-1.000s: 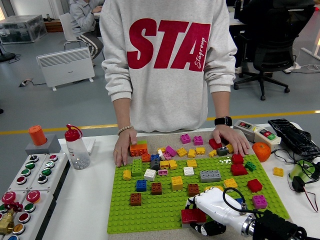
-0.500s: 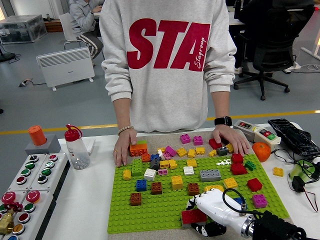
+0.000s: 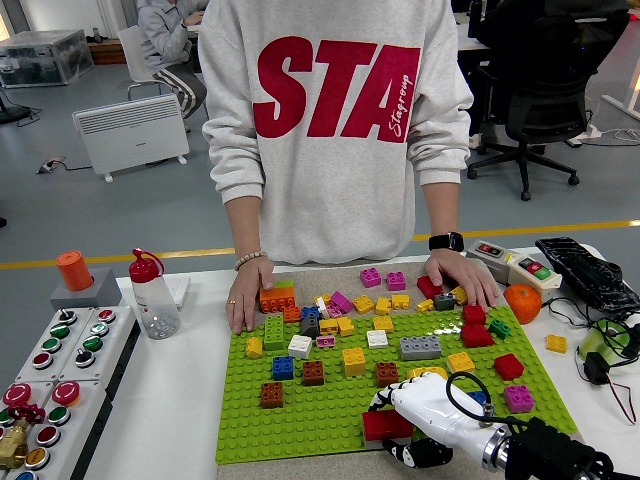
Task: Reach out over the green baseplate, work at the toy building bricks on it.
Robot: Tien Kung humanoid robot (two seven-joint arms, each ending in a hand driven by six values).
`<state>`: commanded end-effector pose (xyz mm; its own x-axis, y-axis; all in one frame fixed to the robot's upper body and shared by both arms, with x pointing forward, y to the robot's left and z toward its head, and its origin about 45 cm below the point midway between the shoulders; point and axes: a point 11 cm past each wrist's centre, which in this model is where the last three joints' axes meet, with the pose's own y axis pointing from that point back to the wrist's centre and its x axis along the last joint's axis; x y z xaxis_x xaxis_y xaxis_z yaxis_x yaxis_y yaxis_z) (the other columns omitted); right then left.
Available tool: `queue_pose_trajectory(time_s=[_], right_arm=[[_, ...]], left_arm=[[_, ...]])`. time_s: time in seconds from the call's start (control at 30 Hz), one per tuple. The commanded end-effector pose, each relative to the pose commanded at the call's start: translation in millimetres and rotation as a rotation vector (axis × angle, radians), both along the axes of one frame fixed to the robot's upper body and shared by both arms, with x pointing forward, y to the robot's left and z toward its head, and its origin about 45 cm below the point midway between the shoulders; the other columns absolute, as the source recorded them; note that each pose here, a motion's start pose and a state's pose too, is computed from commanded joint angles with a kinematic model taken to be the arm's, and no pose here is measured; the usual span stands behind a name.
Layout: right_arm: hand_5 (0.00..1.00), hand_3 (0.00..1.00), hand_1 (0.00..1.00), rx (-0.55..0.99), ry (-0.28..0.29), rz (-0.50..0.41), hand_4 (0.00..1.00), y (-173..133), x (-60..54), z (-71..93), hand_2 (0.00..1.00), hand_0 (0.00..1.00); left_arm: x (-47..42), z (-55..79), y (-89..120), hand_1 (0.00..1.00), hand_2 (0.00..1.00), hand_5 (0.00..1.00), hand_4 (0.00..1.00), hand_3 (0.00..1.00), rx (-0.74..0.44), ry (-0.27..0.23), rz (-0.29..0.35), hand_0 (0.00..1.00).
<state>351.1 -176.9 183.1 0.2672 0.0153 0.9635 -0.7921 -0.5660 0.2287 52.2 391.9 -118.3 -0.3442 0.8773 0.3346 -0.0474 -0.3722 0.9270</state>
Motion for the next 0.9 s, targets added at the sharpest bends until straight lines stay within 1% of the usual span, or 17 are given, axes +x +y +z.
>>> queue_pose_trajectory(time_s=[0.1, 0.13, 0.3, 0.33, 0.5, 0.53, 0.7, 0.73, 0.9], right_arm=[[0.107, 0.723, 0.63, -0.004, 0.005, -0.003, 0.62, -0.7, 0.2, -0.5, 0.738, 0.485], [0.112, 0.751, 0.643, -0.005, 0.006, -0.004, 0.627, -0.8, 0.2, -0.6, 0.768, 0.499], [0.112, 0.751, 0.643, -0.013, 0.014, -0.012, 0.627, -2.1, 0.9, -1.3, 0.768, 0.499], [0.132, 0.805, 0.696, -0.013, 0.015, -0.013, 0.658, -2.3, 1.0, -1.3, 0.839, 0.579], [0.132, 0.805, 0.696, -0.012, 0.02, -0.02, 0.658, -3.4, 1.6, -1.1, 0.839, 0.579], [0.152, 0.848, 0.743, -0.011, 0.02, -0.021, 0.681, -3.5, 1.6, -0.9, 0.881, 0.654], [0.152, 0.848, 0.743, -0.007, 0.029, -0.023, 0.681, -3.4, 1.4, -0.6, 0.881, 0.654], [0.171, 0.881, 0.799, -0.007, 0.032, -0.024, 0.696, -3.5, 1.2, -0.8, 0.903, 0.757], [0.171, 0.881, 0.799, -0.007, 0.05, -0.027, 0.696, -3.9, 0.8, -1.8, 0.903, 0.757]], left_arm=[[0.2, 0.0, -0.1, 0.689, 0.72, 0.998, 0.312, 0.575, 0.0, -0.001, 0.0, 0.656], [0.3, 0.0, -0.1, 0.689, 0.72, 0.998, 0.311, 0.576, 0.0, -0.001, 0.001, 0.656], [1.1, 0.1, -0.1, 0.689, 0.72, 0.998, 0.311, 0.576, -0.001, -0.003, 0.001, 0.656], [1.3, 0.1, -0.2, 0.689, 0.72, 0.998, 0.311, 0.575, -0.001, -0.004, 0.001, 0.656], [2.6, 0.2, -0.3, 0.689, 0.72, 0.998, 0.311, 0.575, -0.001, -0.007, 0.0, 0.656], [2.8, 0.3, -0.3, 0.689, 0.72, 0.998, 0.311, 0.573, -0.001, -0.007, 0.0, 0.656], [3.5, 0.3, -0.4, 0.689, 0.72, 0.998, 0.311, 0.573, -0.002, -0.008, 0.0, 0.656], [3.6, 0.3, -0.4, 0.688, 0.72, 0.998, 0.312, 0.572, -0.002, -0.008, 0.0, 0.656], [3.9, 0.3, -0.5, 0.688, 0.72, 0.998, 0.312, 0.572, -0.002, -0.008, -0.001, 0.656]])
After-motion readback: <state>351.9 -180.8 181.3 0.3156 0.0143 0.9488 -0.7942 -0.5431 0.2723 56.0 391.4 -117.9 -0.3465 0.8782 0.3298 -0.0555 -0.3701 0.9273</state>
